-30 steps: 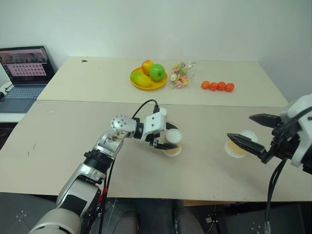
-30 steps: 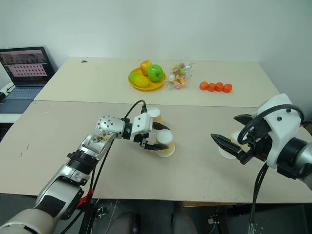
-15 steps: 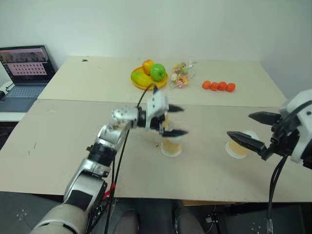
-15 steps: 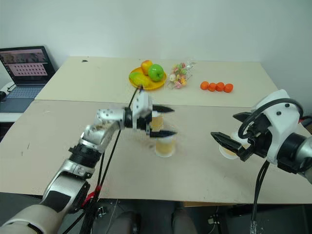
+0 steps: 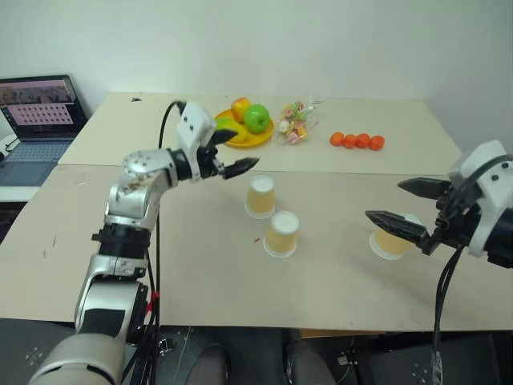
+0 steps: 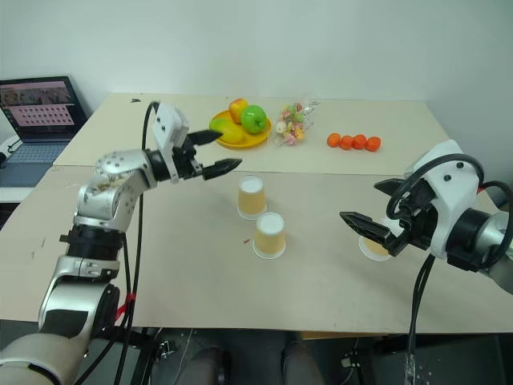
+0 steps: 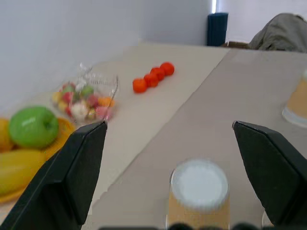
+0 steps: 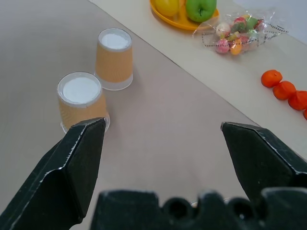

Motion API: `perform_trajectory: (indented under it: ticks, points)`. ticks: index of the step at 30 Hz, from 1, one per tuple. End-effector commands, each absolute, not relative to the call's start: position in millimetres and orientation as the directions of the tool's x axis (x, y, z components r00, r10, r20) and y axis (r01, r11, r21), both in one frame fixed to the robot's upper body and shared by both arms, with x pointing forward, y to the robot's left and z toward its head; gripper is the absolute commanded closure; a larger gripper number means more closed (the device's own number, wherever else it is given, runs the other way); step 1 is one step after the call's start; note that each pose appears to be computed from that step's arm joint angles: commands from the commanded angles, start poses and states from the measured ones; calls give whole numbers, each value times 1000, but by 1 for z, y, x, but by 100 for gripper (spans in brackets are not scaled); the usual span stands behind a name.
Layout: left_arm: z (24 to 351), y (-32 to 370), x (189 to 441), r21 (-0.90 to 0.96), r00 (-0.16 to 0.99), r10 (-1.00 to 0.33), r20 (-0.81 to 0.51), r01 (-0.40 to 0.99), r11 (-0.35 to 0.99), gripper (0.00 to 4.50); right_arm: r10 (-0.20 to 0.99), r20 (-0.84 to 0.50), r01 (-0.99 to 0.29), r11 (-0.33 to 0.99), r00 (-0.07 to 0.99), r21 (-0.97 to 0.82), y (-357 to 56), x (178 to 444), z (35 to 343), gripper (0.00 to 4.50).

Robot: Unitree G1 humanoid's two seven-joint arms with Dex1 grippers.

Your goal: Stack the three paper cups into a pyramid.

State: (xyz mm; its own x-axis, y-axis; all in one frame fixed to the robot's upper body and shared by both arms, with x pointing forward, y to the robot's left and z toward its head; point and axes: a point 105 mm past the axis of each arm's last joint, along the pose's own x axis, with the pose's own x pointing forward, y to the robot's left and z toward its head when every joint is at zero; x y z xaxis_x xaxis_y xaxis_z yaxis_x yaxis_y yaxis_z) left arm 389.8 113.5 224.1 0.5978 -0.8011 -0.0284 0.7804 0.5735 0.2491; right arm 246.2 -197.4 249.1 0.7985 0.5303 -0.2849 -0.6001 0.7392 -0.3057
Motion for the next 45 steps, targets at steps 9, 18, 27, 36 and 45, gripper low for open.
perform_trajectory:
  ticks: [9,18,27,36,45]
  points:
    - [197,125,369,246,630,-776,7,751,612,4,630,-243,-675,677,737,-293,-183,243,265,0]
    - [161,111,371,213,608,-793,-42,781,587,4,636,-253,-684,673,729,-282,-177,237,264,0]
    - [145,106,379,195,613,-789,-42,779,596,4,604,-253,-655,695,756,-296,-181,231,269,0]
    - [147,86,395,217,603,-798,-4,779,588,4,576,-249,-627,714,779,-312,-184,226,275,0]
    - [156,60,407,223,559,-829,20,806,549,4,541,-242,-592,737,806,-326,-188,220,277,0]
